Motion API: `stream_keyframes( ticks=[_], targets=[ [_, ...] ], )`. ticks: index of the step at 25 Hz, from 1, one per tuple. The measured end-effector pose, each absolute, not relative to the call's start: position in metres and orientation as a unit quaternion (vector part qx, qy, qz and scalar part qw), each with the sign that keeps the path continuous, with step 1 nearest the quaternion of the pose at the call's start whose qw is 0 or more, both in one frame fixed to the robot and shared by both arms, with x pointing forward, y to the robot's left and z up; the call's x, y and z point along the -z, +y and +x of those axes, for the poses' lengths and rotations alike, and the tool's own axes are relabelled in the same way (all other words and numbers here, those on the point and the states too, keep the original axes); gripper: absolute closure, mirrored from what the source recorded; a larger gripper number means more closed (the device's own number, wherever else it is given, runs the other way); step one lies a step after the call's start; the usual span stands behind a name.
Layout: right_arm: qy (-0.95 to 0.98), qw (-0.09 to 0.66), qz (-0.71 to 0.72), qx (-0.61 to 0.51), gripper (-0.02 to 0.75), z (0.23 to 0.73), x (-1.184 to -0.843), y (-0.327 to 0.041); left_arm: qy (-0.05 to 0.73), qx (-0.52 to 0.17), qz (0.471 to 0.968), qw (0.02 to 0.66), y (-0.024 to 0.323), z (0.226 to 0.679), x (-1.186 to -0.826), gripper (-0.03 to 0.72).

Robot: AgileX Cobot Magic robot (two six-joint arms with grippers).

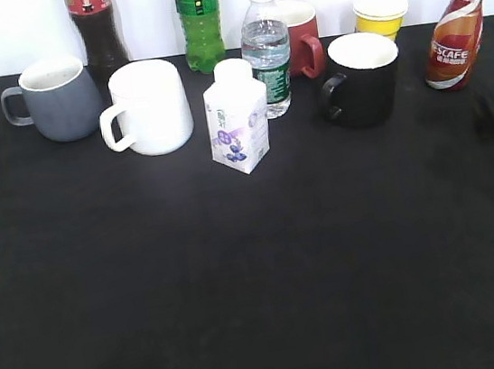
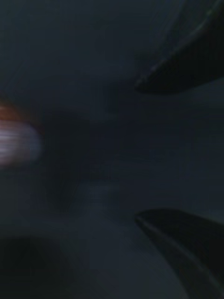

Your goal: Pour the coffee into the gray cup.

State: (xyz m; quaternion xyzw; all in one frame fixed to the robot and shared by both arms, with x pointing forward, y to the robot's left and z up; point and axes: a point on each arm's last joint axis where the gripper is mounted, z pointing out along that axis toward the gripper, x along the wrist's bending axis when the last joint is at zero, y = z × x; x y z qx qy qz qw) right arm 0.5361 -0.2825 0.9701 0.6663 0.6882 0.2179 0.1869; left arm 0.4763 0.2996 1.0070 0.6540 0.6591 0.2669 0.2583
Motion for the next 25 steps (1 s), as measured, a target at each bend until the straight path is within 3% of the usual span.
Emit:
stream_keyframes(
  ticks=[3,7,10,13,15,18,21,25],
  targets=[
    [0.688,0.118,0.690,-0.191,0.150,0.523,-0.993,-0.278,0.709,-0.173,0.657,0.187,0.298,0.470,-1.025,0.392],
    [0.672,0.143,0.681,-0.251,0.151,0.510,-1.050,-0.275,0.721,-0.134,0.664,0.146,0.298,0.441,-1.058,0.352],
    [0.657,0.173,0.672,-0.295,0.151,0.482,-1.086,-0.276,0.716,-0.156,0.655,0.185,0.297,0.414,-1.083,0.339],
    [0.656,0.174,0.669,-0.304,0.151,0.452,-1.107,-0.276,0.714,-0.153,0.649,0.212,0.295,0.386,-1.098,0.215],
    [0.672,0.166,0.666,-0.279,0.151,0.428,-1.114,-0.278,0.708,-0.158,0.641,0.250,0.291,0.361,-1.111,0.184],
    [0.664,0.179,0.673,-0.272,0.151,0.392,-1.129,-0.283,0.698,-0.138,0.636,0.299,0.284,0.328,-1.121,0.211],
    [0.647,0.213,0.663,-0.312,0.151,0.359,-1.144,-0.285,0.671,-0.170,0.633,0.347,0.282,0.295,-1.128,0.243],
    [0.628,0.255,0.652,-0.340,0.151,0.310,-1.127,-0.290,0.665,-0.184,0.632,0.354,0.284,0.269,-1.100,0.246]
  ],
)
